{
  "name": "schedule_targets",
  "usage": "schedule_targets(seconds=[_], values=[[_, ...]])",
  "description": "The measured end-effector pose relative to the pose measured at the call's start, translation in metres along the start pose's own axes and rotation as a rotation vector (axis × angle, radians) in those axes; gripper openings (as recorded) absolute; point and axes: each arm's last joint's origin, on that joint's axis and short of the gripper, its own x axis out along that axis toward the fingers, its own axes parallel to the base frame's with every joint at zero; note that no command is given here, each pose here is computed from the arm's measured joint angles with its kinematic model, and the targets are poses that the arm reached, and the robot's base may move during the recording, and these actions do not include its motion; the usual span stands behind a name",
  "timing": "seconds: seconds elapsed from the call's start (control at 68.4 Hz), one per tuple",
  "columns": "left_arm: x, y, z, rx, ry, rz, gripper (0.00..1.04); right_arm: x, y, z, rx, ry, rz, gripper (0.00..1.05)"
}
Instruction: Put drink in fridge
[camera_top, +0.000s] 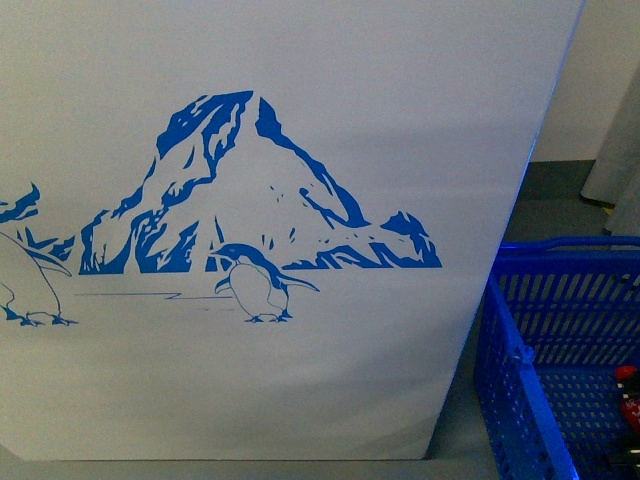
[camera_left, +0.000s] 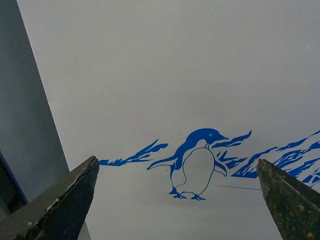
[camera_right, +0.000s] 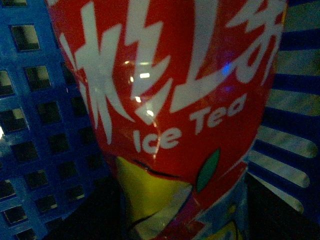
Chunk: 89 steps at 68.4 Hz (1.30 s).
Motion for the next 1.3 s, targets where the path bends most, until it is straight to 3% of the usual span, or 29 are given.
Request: schedule_targets(seconds=[0.146,0.439,0.6,1.068,1.17,1.302], values=[[0.000,0.000,0.000,0.000,0.000,0.000,0.97,-0.004,-0.001,-0.002,-0.001,-0.017,0.008,0.42],[0.000,0.000,0.000,0.000,0.000,0.000,0.97,-0.051,-0.016,0.000,0.030,-0.102,0.096,0.40],[0.000,0.000,0.000,0.000,0.000,0.000,0.97,-0.139,-0.053,0.028,0.092,-0.327,0.167,0.40],[0.000,0.000,0.000,0.000,0.000,0.000,0.97,-0.341,-0.123,0.022,0.270,-0.770,0.344,0.40],[0.000,0.000,0.000,0.000,0.000,0.000,0.97,-0.406,-0.143,0.006,0.346,-0.946,0.358,0.40],[0.000,0.000,0.000,0.000,0.000,0.000,0.97,-0.444,-0.150,-0.023,0.388,-1.049,0.340,0.40]])
